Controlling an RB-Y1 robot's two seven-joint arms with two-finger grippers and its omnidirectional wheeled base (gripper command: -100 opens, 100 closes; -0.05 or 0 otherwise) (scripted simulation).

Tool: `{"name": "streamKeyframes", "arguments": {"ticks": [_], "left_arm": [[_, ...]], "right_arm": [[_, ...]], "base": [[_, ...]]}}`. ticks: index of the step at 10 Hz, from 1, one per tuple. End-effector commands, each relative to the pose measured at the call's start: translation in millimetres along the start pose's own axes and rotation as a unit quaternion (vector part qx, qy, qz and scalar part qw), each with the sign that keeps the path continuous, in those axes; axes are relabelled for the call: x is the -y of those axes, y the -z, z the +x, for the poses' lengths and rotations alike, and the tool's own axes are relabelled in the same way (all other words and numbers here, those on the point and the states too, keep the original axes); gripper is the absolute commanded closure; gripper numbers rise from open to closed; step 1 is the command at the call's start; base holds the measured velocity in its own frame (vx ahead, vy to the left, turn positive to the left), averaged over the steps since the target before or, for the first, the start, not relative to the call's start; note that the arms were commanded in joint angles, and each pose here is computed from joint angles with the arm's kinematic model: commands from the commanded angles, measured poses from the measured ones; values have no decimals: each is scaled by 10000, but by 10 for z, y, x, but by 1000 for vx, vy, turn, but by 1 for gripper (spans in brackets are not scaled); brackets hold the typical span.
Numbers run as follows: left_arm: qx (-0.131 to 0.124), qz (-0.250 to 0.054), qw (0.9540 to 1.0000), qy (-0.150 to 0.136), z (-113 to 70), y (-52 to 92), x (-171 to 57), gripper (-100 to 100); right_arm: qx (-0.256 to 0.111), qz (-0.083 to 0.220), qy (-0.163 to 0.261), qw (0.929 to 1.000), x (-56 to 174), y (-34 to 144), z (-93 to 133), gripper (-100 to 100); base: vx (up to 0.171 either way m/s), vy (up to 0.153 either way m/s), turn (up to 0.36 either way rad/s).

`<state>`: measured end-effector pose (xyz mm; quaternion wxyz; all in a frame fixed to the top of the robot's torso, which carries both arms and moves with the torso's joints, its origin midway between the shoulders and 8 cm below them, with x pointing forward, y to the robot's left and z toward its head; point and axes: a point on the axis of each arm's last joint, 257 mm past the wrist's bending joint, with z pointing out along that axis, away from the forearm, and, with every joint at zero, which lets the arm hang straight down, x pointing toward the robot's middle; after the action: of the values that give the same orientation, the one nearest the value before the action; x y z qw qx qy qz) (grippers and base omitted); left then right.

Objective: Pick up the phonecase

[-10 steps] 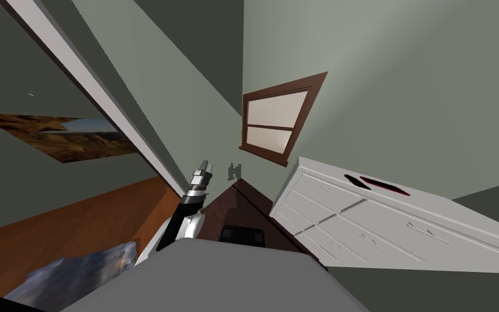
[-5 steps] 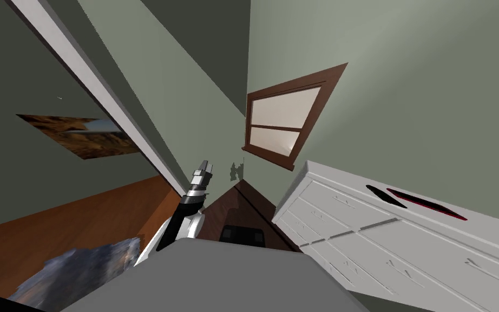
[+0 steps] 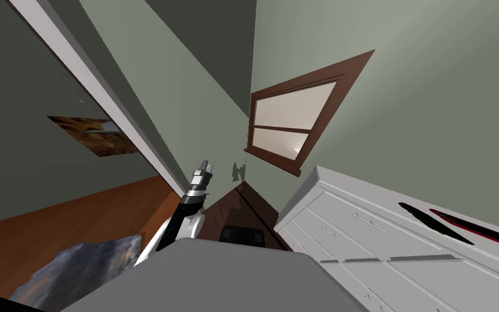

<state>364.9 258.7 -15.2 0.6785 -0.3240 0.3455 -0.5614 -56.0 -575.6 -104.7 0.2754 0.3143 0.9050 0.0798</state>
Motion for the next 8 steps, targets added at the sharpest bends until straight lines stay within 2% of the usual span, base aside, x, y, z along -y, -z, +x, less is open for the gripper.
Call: {"name": "streamKeyframes", "arguments": {"ticks": [1,2,3,4,6,8], "left_arm": [[0,0,10000,0,0,0,0,0],[0,0,10000,-1,0,0,0,0],[0,0,10000,-1,0,0,0,0],[0,0,10000,-1,0,0,0,0],[0,0,10000,0,0,0,0,0],[0,-1,10000,-1,-1,0,0,0]], "right_arm": [[-338,367,-23,9987,156,186,-47,-100],[-333,449,-73,9984,205,237,-45,-100],[-525,712,-106,9960,308,363,-102,-100],[-525,712,-106,9960,308,363,-102,-100],[-833,1158,-170,9896,465,570,-223,-100],[-1077,1477,-217,9829,563,684,-352,-100]], "base": [[197,-62,161],[148,-69,91],[131,-82,132],[103,-57,85],[177,-72,143],[234,-186,176]]}}
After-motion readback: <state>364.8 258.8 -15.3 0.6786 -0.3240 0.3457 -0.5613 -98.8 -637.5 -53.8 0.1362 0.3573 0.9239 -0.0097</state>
